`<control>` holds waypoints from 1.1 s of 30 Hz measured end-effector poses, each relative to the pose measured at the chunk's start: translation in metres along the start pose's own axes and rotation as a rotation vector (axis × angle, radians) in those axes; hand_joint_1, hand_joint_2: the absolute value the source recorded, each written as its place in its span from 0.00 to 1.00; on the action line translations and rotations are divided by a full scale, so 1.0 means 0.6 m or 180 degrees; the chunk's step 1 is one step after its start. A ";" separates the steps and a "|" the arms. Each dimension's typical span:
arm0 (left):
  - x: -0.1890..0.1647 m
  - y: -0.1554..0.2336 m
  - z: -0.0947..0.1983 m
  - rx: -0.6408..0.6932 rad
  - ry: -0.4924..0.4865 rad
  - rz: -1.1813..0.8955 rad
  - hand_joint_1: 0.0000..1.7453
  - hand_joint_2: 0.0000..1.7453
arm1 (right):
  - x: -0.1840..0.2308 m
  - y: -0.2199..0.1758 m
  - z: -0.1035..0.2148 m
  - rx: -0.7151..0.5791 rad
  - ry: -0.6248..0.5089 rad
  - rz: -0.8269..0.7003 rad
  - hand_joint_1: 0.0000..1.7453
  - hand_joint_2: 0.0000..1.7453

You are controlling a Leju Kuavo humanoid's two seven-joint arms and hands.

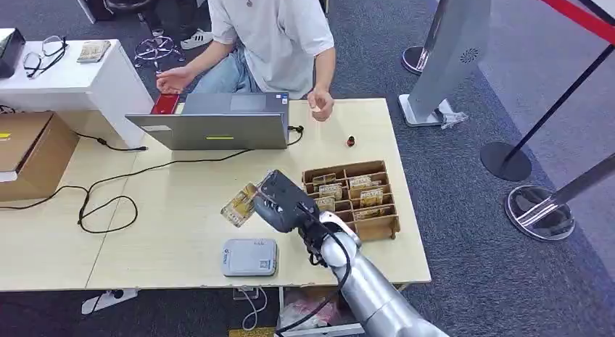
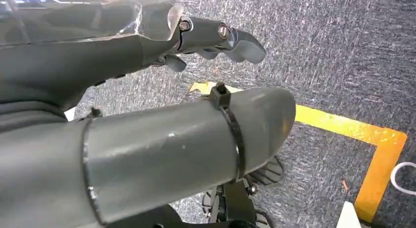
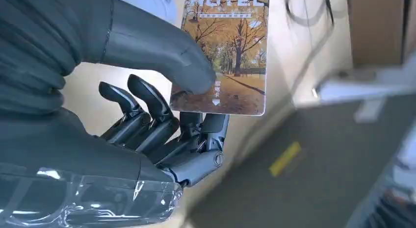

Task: Pass the card to the sensor for recognition and then transmit it.

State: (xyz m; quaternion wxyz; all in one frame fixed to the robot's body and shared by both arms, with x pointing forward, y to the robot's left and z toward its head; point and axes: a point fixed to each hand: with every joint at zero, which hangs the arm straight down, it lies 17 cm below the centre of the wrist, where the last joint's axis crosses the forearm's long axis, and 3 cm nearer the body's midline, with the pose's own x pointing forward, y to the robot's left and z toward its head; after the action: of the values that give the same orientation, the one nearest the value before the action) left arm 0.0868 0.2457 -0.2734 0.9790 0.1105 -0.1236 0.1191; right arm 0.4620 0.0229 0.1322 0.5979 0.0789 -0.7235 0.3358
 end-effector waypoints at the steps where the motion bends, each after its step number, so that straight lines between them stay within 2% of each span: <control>1: 0.000 0.000 0.000 0.0003 -0.0002 0.0002 0.00 0.00 | 0.011 -0.024 -0.004 -0.0150 -0.0054 0.0162 1.00 1.00; 9: 0.004 -0.002 0.000 -0.0020 -0.0053 -0.0032 0.00 0.00 | 0.101 -0.211 -0.024 -0.1222 -0.0445 0.1520 1.00 1.00; 14: 0.006 -0.004 0.000 -0.0034 -0.0068 -0.0061 0.00 0.00 | 0.164 -0.315 -0.024 -0.2004 -0.0537 0.2705 1.00 1.00; 16: 0.006 -0.004 0.000 -0.0033 -0.0069 -0.0068 0.00 0.00 | 0.180 -0.340 -0.025 -0.2185 -0.0552 0.3053 1.00 1.00; 20: 0.006 -0.001 0.000 -0.0010 -0.0063 -0.0062 0.00 0.00 | 0.182 -0.365 -0.033 -0.2304 -0.0478 0.3660 1.00 1.00; 23: 0.005 0.002 0.000 0.0020 -0.0050 -0.0037 0.00 0.00 | 0.175 -0.372 -0.040 -0.2270 -0.0407 0.3872 1.00 1.00; 30: 0.004 0.006 -0.001 0.0067 -0.0032 0.0023 0.00 0.00 | 0.166 -0.359 -0.062 -0.2098 -0.0391 0.3975 1.00 1.00; 31: 0.004 0.006 -0.001 0.0067 -0.0030 0.0028 0.00 0.00 | 0.166 -0.356 -0.065 -0.2074 -0.0392 0.3976 0.00 1.00; 33: 0.003 0.006 -0.001 0.0062 -0.0024 0.0035 0.00 0.00 | 0.164 -0.348 -0.071 -0.2033 -0.0382 0.3962 0.00 1.00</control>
State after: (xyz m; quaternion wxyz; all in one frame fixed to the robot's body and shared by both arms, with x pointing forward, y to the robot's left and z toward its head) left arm 0.0877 0.2497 -0.2728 0.9767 0.1197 -0.1267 0.1253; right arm 0.5775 -0.0833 0.3070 0.2476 -0.5110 -0.7292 0.3818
